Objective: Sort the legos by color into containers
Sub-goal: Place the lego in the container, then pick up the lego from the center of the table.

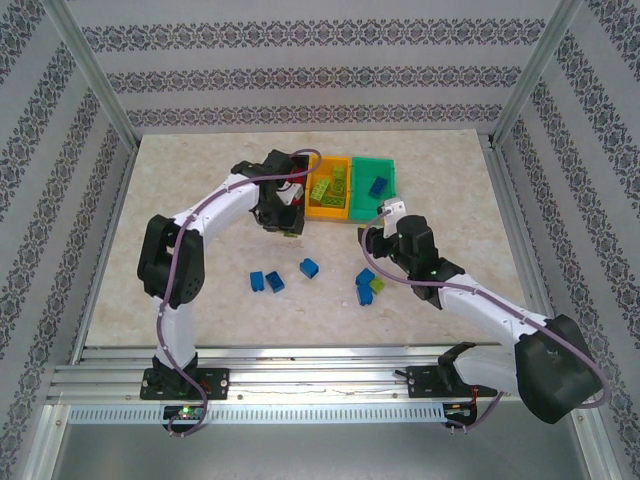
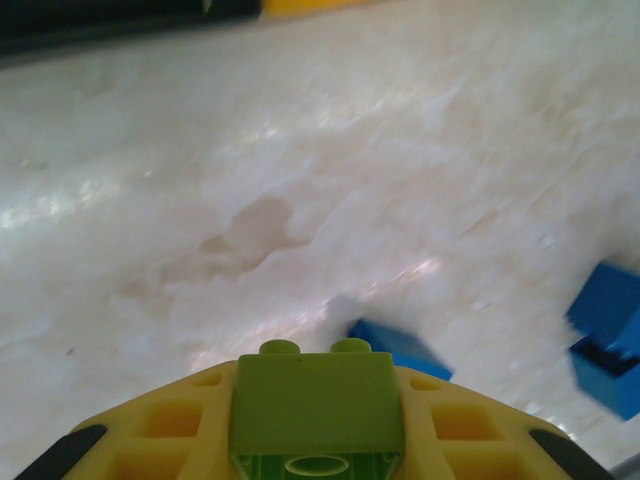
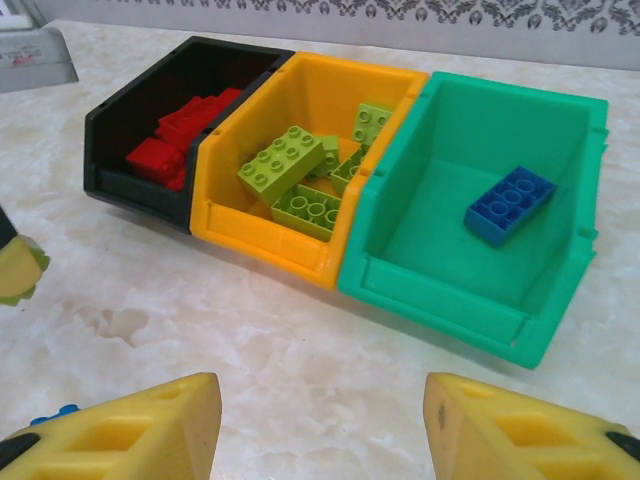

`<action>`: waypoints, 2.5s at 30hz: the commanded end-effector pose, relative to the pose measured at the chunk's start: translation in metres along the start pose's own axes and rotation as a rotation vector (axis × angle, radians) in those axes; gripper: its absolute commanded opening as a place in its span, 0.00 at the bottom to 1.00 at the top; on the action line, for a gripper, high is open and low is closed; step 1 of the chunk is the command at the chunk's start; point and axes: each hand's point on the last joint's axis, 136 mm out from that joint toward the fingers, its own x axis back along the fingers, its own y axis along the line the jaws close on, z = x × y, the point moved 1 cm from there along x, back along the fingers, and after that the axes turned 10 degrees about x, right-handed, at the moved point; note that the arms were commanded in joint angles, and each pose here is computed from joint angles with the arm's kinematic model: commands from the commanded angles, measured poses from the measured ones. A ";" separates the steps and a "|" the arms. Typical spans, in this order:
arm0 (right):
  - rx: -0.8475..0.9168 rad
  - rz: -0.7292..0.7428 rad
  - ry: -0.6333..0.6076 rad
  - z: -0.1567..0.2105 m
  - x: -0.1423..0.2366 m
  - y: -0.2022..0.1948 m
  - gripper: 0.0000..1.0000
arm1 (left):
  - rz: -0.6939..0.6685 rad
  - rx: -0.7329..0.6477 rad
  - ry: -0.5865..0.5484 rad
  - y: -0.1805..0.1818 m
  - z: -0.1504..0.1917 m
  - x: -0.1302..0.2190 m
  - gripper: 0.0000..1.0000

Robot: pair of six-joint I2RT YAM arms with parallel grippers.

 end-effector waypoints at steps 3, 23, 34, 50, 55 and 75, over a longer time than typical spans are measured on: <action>-0.035 -0.011 -0.034 -0.005 0.005 -0.001 0.57 | 0.149 0.022 -0.128 -0.050 -0.058 0.005 0.22; -0.057 -0.017 -0.025 -0.003 0.001 -0.002 0.57 | 0.093 -0.067 -0.238 -0.083 -0.119 0.015 0.70; -0.093 -0.056 0.014 0.003 -0.011 0.001 0.57 | 0.116 -0.101 -0.371 -0.050 -0.084 0.034 0.73; -0.305 -0.124 0.288 0.058 0.014 0.006 0.57 | 0.252 0.019 -0.283 -0.020 -0.047 0.067 0.75; -0.413 -0.118 0.424 0.091 0.037 0.012 0.57 | 0.223 0.004 -0.241 -0.015 -0.038 0.062 0.75; -0.492 -0.112 0.753 0.151 0.050 0.026 0.63 | 0.241 -0.019 -0.225 -0.016 -0.031 0.065 0.76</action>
